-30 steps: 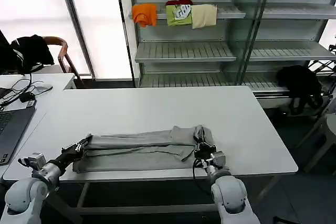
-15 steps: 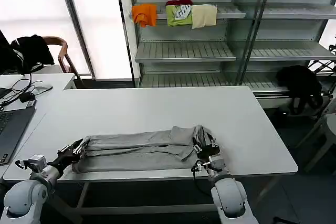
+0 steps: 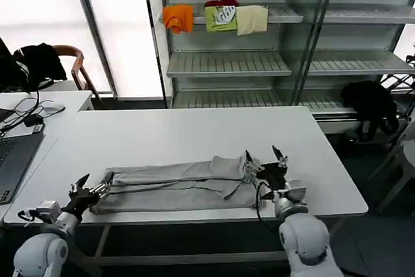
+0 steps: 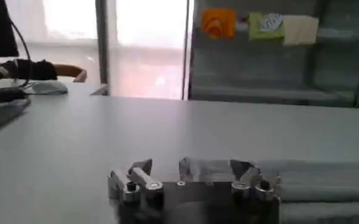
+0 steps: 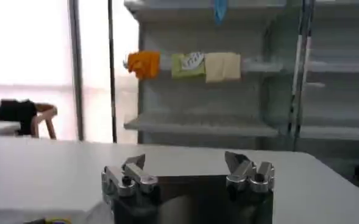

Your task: Fold and organize the clothes.

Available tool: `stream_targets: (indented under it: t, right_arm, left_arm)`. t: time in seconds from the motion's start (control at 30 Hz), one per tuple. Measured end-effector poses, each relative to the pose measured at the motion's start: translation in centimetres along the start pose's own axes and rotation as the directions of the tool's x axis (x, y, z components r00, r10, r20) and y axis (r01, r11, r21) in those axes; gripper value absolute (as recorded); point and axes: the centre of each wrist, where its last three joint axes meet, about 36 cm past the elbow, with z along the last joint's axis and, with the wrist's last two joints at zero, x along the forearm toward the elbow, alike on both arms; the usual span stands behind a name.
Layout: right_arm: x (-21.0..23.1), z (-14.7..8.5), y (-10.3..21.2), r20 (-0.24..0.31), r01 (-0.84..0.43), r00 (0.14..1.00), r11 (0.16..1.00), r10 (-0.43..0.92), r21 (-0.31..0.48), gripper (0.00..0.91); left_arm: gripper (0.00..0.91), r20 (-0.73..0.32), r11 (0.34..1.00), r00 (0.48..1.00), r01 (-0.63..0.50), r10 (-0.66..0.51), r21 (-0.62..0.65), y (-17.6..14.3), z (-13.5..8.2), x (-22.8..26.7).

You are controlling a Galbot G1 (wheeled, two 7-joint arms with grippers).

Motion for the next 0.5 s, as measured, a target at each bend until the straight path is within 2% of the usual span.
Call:
stream_targets:
  t: [0.2,0.27,0.3,0.43,0.47,0.5]
  right_arm:
    - [0.5,-1.1,-1.0,0.021,-0.001,1.000,0.998,0.002,-0.063,0.907]
    - [0.5,-1.2,-1.2,0.025,-0.003,1.000,0.997,0.005,-0.075,0.907]
    - [0.6,-1.3,-1.3,0.028,-0.004,1.000,0.997,0.006,-0.080,0.907]
    - [0.7,-1.7,-1.6,0.034,-0.009,0.999,0.996,0.012,-0.092,0.907]
    - [0.7,-1.7,-1.6,0.034,-0.009,0.999,0.995,0.012,-0.095,0.907]
    - [0.7,-1.7,-1.7,0.033,-0.009,0.999,0.995,0.012,-0.097,0.907]
  left_arm:
    - [0.907,-0.012,0.999,0.999,0.035,-0.035,0.034,-1.3,1.0,-0.1]
    - [0.806,-0.016,0.998,0.999,0.044,-0.043,0.040,-1.7,1.2,-0.1]
    - [0.725,-0.019,0.998,0.999,0.049,-0.048,0.043,-1.9,1.3,-0.1]
    - [0.574,-0.031,0.997,0.998,0.061,-0.059,0.045,-2.2,1.4,-0.1]
    - [0.464,-0.035,0.997,0.998,0.061,-0.060,0.045,-2.3,1.5,-0.1]
    - [0.302,-0.039,0.997,0.997,0.062,-0.060,0.045,-2.3,1.5,-0.1]
